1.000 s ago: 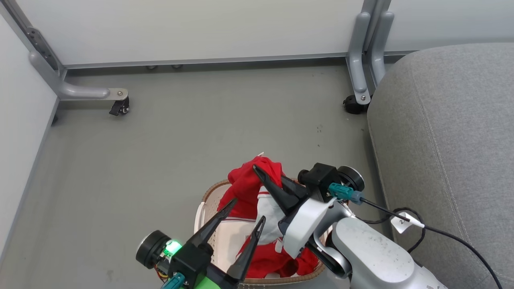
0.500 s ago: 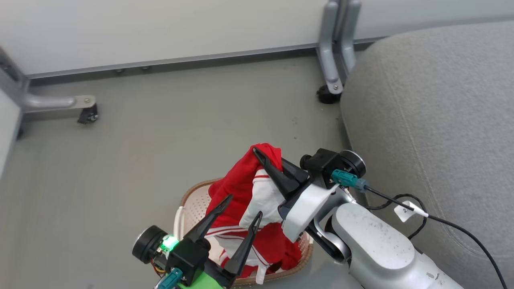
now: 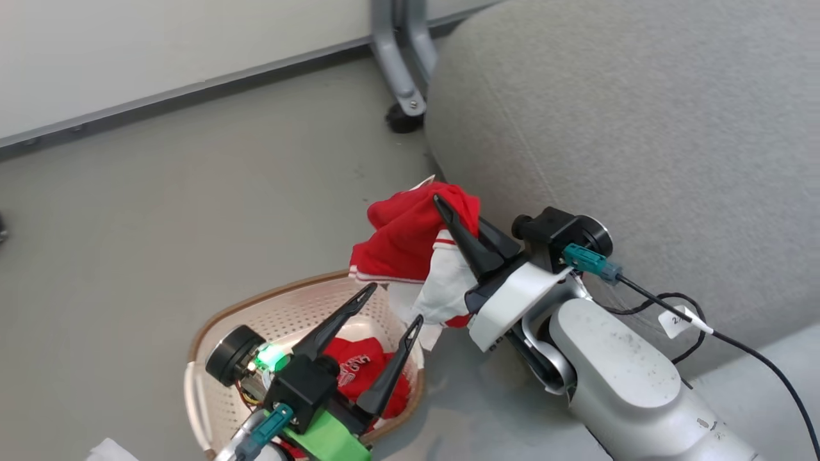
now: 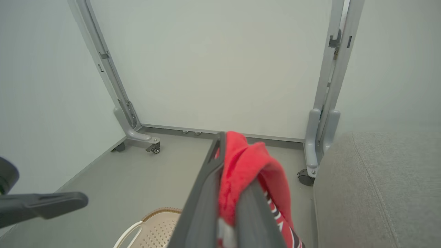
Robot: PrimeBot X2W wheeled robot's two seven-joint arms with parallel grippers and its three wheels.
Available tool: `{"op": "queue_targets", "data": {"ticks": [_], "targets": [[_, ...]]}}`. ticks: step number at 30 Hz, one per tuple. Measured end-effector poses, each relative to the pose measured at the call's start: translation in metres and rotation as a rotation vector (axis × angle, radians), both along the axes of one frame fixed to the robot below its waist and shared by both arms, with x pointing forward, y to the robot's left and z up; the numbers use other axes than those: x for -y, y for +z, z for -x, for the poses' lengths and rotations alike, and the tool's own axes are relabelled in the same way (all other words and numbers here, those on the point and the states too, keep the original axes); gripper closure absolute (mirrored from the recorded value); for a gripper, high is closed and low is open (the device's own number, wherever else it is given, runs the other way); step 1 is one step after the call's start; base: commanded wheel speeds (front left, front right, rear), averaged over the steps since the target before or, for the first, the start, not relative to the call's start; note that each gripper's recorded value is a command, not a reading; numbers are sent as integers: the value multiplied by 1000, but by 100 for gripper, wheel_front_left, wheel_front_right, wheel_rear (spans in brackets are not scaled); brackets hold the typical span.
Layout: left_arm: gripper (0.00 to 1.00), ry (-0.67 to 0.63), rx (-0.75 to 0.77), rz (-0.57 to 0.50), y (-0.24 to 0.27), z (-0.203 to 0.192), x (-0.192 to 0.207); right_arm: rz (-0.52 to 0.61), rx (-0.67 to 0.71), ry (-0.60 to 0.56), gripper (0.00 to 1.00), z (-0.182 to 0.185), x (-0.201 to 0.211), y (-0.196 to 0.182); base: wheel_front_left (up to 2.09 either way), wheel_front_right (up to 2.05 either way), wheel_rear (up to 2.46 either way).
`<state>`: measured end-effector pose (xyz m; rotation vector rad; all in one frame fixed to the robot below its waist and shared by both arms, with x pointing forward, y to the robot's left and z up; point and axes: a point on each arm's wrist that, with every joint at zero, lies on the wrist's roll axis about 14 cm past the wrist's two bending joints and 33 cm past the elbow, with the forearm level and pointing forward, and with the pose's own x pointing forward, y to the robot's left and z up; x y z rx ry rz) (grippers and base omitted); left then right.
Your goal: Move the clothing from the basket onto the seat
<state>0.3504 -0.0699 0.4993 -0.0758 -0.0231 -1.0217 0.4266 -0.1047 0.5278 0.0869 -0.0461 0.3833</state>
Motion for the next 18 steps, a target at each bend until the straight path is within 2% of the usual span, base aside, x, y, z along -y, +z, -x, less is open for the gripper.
{"op": "queue_targets", "data": {"ticks": [8, 13, 18], "targets": [[0, -165, -23, -5, -12, 4, 38, 0, -35, -191, 100, 3, 64, -12, 0, 0, 0], [0, -215, -49, 9, -21, -1, 51, 6, -60, -282, 100, -1, 96, -23, 0, 0, 0], [0, -232, -55, 37, -24, -14, 59, 44, -9, -376, 100, -19, 140, -5, 0, 0, 0]]}}
